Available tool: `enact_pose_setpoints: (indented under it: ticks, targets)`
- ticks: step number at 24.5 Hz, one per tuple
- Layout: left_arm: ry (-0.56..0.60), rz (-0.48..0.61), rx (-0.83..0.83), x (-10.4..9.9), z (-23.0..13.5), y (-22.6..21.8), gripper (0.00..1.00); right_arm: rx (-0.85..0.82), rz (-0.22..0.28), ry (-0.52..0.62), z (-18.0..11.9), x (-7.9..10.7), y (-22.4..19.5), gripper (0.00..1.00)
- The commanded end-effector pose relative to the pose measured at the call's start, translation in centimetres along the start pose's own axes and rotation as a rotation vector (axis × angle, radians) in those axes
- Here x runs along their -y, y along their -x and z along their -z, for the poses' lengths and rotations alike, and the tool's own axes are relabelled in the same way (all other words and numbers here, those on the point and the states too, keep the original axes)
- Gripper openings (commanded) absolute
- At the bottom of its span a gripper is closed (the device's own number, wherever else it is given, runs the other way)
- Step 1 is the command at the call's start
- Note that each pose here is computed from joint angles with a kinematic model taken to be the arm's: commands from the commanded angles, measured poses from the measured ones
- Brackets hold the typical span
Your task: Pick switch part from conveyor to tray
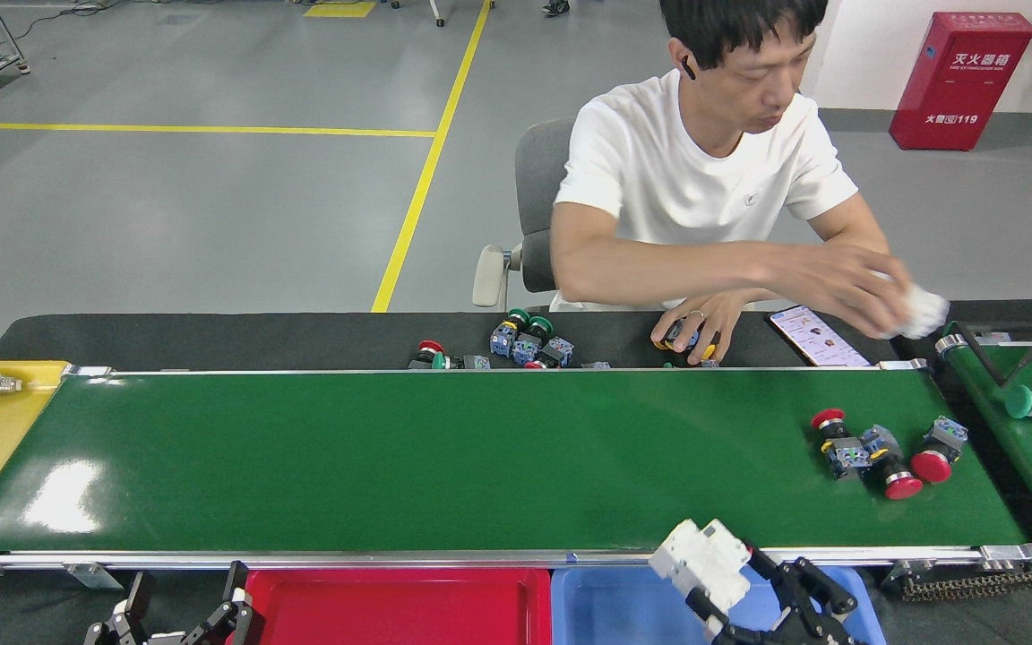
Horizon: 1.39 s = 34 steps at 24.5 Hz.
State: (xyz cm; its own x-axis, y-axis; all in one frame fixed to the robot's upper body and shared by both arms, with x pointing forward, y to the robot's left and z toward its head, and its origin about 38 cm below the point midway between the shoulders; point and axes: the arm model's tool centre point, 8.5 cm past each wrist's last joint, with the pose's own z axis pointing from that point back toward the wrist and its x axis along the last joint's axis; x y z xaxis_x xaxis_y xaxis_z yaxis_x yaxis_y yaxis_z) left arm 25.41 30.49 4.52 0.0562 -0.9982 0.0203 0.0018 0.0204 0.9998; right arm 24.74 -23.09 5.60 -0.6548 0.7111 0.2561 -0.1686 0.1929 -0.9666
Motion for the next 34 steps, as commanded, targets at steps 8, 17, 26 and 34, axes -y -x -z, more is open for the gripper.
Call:
enact_pose_setpoints:
  ticks: [8,17,26,34]
  targets:
    - [-0.007,0.007,-0.001,-0.3,-0.4,0.3,1.0,-0.131,-0.037,-0.101,-6.3,-0.3,3.2,0.75]
    - [-0.009,0.005,0.0,-0.3,-0.4,0.3,1.0,-0.239,-0.035,-0.038,-6.8,1.2,4.6,0.97]
    - [0.006,0.01,0.016,0.0,-0.6,-0.1,1.0,-0.675,-0.107,0.105,1.0,6.9,9.8,0.94]
    - [0.006,0.014,0.02,0.0,-0.6,-0.1,1.0,-0.67,-0.103,0.094,3.1,3.1,5.7,0.94]
